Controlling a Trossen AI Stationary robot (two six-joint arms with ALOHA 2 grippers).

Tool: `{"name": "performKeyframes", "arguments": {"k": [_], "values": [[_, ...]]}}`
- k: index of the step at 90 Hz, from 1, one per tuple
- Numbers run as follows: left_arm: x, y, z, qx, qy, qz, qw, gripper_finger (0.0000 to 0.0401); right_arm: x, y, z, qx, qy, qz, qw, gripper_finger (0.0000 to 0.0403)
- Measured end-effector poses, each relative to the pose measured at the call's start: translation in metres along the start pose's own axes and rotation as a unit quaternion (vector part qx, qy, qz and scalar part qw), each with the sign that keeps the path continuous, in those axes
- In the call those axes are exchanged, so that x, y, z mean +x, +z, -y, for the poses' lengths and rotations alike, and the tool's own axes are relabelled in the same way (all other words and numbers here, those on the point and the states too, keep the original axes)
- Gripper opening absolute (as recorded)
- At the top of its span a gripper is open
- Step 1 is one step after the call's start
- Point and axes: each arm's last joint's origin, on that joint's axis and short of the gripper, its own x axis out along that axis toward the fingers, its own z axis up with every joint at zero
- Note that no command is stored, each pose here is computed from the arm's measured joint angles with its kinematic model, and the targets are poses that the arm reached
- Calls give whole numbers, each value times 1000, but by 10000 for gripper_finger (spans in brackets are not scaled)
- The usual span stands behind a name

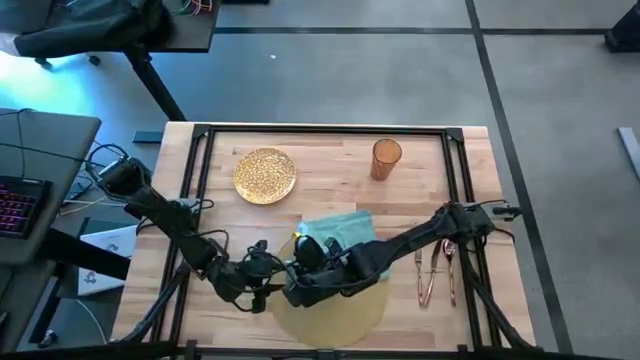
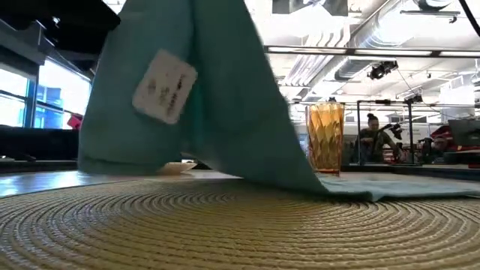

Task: Set table place
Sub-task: Fold the blue napkin

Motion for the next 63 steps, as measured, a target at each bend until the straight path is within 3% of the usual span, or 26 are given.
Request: {"name": "performKeyframes", "arguments": {"k": [21,33,43,55,63], "values": [[14,-14,-2,-67,38,-7,997,170,-11,6,1,6,6,11,1000,0],[23,-17,-4,-77,41,-8,996,144,-20,12,2,8,2,29,1000,0],[27,-17,-8,-90,44,-16,995,106,-21,12,4,4,-4,26,1000,0],[22,-7,-10,-107,50,-12,993,22,-27,10,3,-2,0,25,1000,0],[13,9,-9,-94,61,-24,993,6,-39,9,2,-13,5,23,1000,0]]}}
